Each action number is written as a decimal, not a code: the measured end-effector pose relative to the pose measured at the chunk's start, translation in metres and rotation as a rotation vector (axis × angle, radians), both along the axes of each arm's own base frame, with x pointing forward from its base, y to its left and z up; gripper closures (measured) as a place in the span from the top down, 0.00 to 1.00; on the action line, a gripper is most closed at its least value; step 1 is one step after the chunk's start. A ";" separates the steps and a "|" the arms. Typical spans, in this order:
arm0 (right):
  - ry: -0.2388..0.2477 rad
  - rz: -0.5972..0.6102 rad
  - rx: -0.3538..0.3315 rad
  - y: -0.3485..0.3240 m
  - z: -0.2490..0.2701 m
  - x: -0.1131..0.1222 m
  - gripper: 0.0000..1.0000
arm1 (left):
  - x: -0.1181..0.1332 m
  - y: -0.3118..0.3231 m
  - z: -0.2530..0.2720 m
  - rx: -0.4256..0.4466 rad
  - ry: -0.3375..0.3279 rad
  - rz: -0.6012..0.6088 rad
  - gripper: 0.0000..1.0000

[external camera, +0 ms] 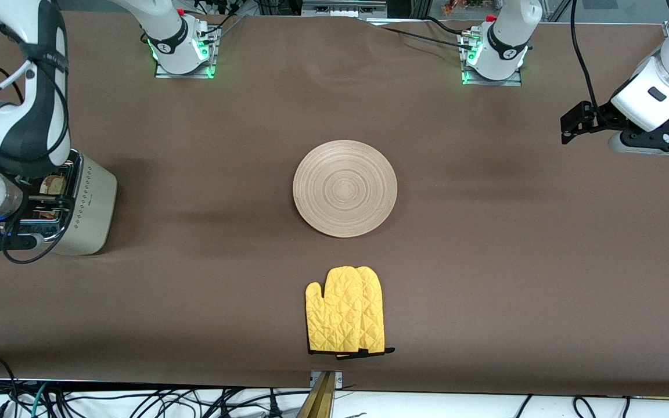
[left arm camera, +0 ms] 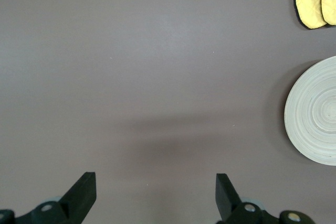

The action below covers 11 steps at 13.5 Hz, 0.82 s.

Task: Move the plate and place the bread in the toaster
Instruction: 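Open the right gripper and lift it off the bread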

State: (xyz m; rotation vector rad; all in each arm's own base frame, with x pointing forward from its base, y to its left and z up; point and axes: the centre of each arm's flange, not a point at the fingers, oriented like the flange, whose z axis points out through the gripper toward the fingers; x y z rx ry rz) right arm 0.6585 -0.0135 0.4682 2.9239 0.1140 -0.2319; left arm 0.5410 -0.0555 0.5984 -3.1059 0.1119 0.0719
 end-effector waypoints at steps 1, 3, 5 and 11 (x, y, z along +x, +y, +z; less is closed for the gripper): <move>-0.026 0.026 0.033 0.019 0.018 -0.003 1.00 | 0.000 0.000 0.000 0.000 0.000 0.000 1.00; -0.055 0.086 0.087 0.059 0.055 -0.018 1.00 | 0.000 0.000 0.000 0.000 0.000 0.000 1.00; -0.042 0.120 0.139 0.084 0.086 -0.041 1.00 | 0.000 0.000 0.000 0.000 0.000 0.001 1.00; -0.025 0.118 0.219 0.078 0.110 -0.067 1.00 | 0.000 0.000 0.000 0.000 0.000 0.001 1.00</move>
